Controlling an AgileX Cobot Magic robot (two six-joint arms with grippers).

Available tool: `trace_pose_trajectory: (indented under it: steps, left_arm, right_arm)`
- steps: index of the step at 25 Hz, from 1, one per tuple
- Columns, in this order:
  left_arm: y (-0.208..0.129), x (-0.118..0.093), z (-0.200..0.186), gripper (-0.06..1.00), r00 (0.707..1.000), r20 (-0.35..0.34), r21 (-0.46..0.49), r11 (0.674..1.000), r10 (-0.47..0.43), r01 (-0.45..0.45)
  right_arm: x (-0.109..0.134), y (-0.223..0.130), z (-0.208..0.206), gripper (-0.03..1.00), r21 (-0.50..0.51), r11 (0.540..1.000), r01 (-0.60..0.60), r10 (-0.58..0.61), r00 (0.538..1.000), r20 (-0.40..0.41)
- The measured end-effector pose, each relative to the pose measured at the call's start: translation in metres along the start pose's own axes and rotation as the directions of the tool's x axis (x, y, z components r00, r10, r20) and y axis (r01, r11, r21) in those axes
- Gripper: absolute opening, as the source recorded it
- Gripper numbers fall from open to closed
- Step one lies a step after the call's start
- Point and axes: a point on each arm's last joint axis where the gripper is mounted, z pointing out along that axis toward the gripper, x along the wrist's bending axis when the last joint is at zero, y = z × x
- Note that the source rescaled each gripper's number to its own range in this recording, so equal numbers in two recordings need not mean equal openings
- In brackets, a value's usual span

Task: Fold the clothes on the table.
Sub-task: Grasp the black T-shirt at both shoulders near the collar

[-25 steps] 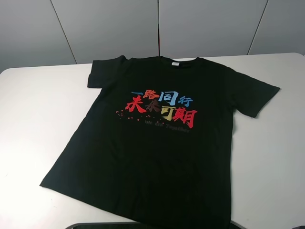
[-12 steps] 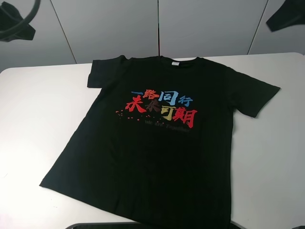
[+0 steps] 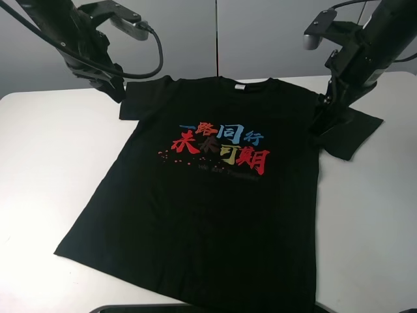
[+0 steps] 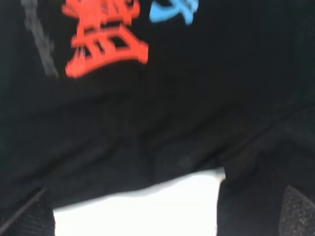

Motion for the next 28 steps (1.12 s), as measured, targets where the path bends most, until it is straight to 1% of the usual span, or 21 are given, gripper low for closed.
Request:
trace_pose_trajectory:
  steps: [1,4,6,7,9,12,13,16,18,20,21,23,28]
  left_arm:
    - [0.0,-0.001,0.01,0.73,0.997,0.033,0.035,0.996,0.076,-0.077]
    - [-0.002,-0.001,0.037,0.69,0.968,0.097,0.086,0.967,0.23,-0.238]
    - [-0.005,-0.001,0.055,0.62,0.946,0.126,0.121,0.942,0.299,-0.314]
    - [-0.006,0.001,0.065,0.59,0.936,0.129,0.138,0.929,0.327,-0.344]
    - [-0.004,0.005,0.083,0.59,0.925,0.135,0.162,0.913,0.356,-0.375]
    - [0.007,0.01,0.1,0.66,0.921,0.132,0.153,0.91,0.368,-0.385]
    - [0.013,0.011,0.102,0.69,0.92,0.123,0.138,0.912,0.371,-0.386]
    - [0.036,0.006,0.108,0.76,0.902,0.073,0.09,0.898,0.426,-0.431]
    - [0.052,-0.004,0.108,0.8,0.865,0.047,0.045,0.864,0.5,-0.502]
    - [0.062,-0.014,0.11,0.81,0.826,0.032,0.023,0.826,0.562,-0.563]
    - [0.063,-0.019,0.113,0.81,0.807,0.038,0.022,0.807,0.59,-0.591]
    - [0.063,-0.023,0.119,0.81,0.787,0.05,0.031,0.787,0.614,-0.616]
    - [0.055,-0.02,0.124,0.82,0.743,0.081,0.12,0.733,0.665,-0.669]
  right_arm:
    - [-0.001,-0.001,0.002,0.98,0.015,1.0,0.007,-0.007,1.0,0.002]
    - [-0.003,-0.003,0.007,0.98,0.043,0.999,0.027,-0.027,1.0,0.006]
    - [-0.005,-0.004,0.011,0.98,0.075,0.996,0.054,-0.055,0.998,0.013]
    - [-0.007,-0.006,0.015,0.98,0.094,0.994,0.064,-0.065,0.998,0.014]
    - [-0.01,-0.008,0.022,0.98,0.133,0.988,0.084,-0.087,0.996,0.016]
    - [-0.014,-0.01,0.036,0.98,0.177,0.979,0.099,-0.1,0.995,-0.005]
    - [-0.014,-0.011,0.041,0.98,0.191,0.976,0.102,-0.102,0.995,-0.015]
    - [-0.016,-0.013,0.054,0.98,0.222,0.969,0.106,-0.099,0.994,-0.039]
    - [-0.017,-0.014,0.06,0.98,0.233,0.967,0.103,-0.094,0.994,-0.052]
    - [-0.018,-0.014,0.062,0.98,0.235,0.966,0.105,-0.097,0.994,-0.046]
    - [-0.018,-0.014,0.063,0.98,0.233,0.967,0.102,-0.095,0.995,-0.043]
    - [-0.019,-0.014,0.063,0.98,0.227,0.969,0.102,-0.097,0.995,-0.035]
    - [-0.02,-0.012,0.063,0.98,0.217,0.972,0.092,-0.089,0.996,-0.02]
